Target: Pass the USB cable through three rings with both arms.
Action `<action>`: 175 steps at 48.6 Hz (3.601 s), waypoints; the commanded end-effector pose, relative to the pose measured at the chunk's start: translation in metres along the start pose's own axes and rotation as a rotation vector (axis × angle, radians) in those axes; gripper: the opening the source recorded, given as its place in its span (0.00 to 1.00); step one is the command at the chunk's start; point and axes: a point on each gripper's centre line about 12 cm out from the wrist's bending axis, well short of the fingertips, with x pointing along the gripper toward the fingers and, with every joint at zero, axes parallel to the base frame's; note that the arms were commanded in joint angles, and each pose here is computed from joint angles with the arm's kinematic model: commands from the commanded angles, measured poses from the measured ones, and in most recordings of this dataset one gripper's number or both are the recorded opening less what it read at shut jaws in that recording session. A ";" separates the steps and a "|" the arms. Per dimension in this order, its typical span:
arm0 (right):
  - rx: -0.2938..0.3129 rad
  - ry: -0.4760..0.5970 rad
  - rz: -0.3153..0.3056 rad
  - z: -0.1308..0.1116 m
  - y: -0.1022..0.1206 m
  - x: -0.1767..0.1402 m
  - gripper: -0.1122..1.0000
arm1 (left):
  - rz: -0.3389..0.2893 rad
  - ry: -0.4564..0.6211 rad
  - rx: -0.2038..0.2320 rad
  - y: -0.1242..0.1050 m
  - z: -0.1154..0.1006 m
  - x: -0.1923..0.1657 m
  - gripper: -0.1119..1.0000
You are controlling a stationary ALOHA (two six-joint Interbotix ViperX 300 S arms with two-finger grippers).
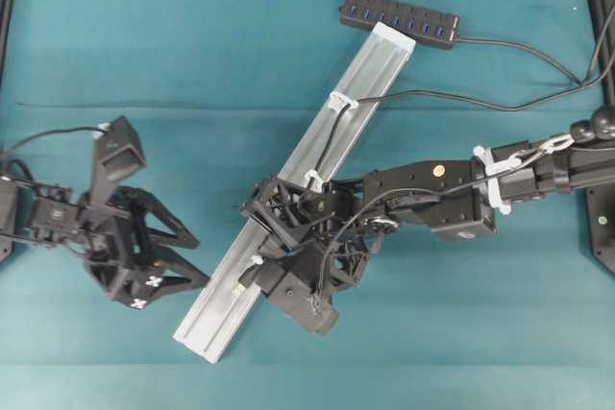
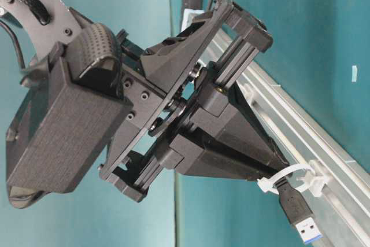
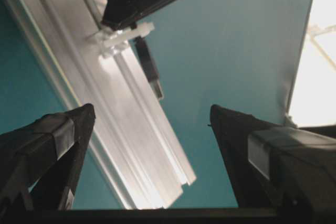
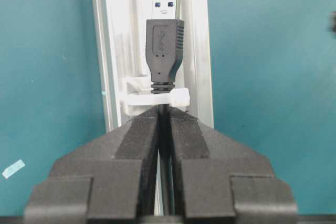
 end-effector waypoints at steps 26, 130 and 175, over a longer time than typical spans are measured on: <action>0.025 0.000 -0.007 -0.002 -0.004 -0.001 0.17 | -0.006 0.019 -0.059 -0.005 -0.004 0.055 0.96; 0.026 0.003 -0.001 -0.003 -0.002 -0.001 0.21 | 0.021 0.043 -0.023 -0.001 -0.008 0.065 0.20; 0.366 0.011 -0.089 -0.038 -0.021 -0.025 0.78 | 0.067 0.100 -0.079 0.010 -0.027 0.054 0.19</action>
